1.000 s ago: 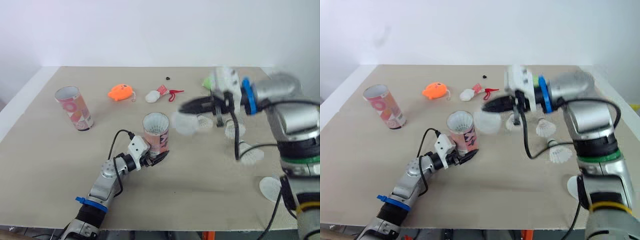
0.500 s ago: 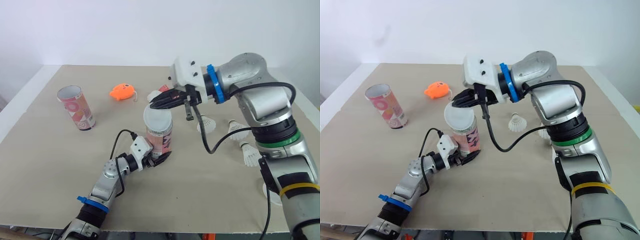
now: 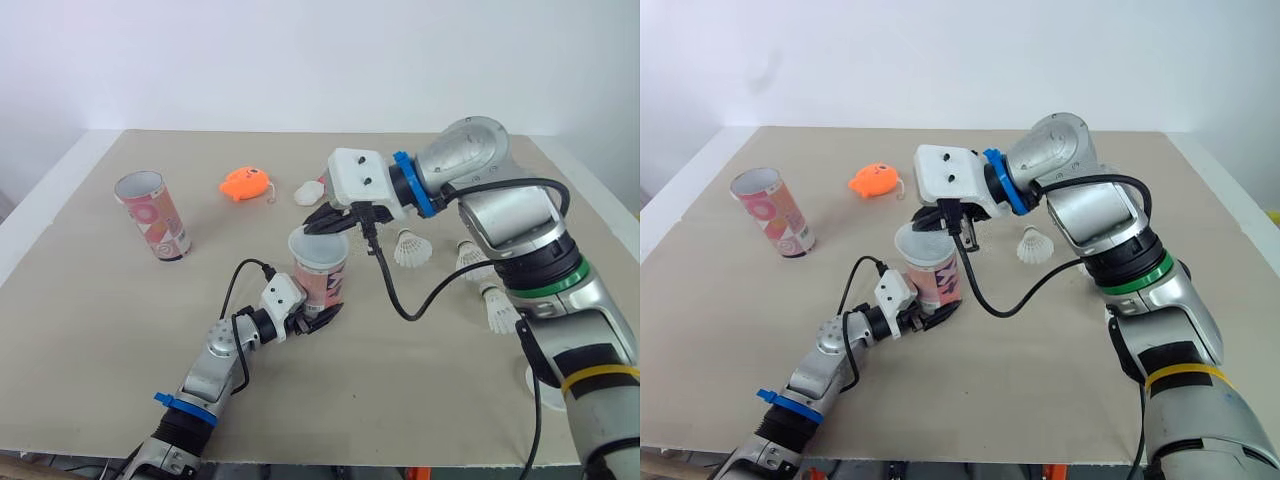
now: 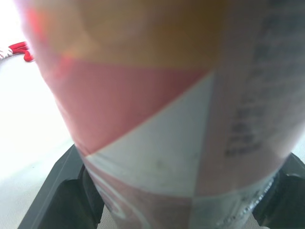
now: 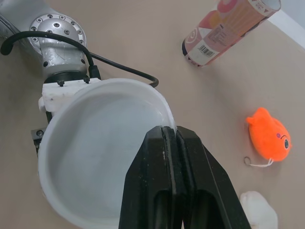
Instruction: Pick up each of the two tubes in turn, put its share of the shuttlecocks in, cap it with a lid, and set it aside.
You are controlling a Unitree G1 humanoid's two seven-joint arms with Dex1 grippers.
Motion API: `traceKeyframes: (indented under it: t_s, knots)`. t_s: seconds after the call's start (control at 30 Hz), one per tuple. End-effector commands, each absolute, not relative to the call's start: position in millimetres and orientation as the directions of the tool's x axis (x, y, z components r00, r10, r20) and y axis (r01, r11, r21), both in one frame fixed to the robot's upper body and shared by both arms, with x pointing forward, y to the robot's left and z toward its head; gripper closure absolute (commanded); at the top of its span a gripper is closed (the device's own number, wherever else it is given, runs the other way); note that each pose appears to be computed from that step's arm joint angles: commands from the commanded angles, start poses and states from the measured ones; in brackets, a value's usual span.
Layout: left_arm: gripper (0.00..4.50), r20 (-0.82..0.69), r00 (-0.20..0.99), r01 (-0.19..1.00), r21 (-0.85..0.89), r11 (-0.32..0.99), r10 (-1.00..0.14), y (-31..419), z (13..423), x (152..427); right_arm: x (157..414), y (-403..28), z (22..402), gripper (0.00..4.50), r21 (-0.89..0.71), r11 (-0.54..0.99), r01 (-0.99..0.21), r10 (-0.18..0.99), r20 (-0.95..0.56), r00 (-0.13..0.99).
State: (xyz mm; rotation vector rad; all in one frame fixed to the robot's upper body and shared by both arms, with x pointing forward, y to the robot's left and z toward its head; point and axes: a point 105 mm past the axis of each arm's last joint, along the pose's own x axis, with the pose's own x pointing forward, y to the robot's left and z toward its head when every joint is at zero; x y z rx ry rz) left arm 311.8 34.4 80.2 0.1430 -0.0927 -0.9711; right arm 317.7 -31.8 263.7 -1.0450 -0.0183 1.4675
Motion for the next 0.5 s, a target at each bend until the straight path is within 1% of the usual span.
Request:
traceKeyframes:
  t_s: [0.03, 0.5]
  knots:
    - [1.13, -0.08, 0.572, 0.819, 0.119, 0.562, -0.816, 38.7, 54.0, 307.6, 317.9, -34.6, 277.3, 4.37, -0.63, -0.239, -0.739, 0.79, -0.569, 0.23]
    - [1.13, -0.082, 0.57, 0.82, 0.111, 0.561, -0.817, 38.2, 52.9, 305.3, 317.2, -41.0, 275.4, 4.37, -0.649, -0.306, -0.697, 0.741, -0.622, 0.253]
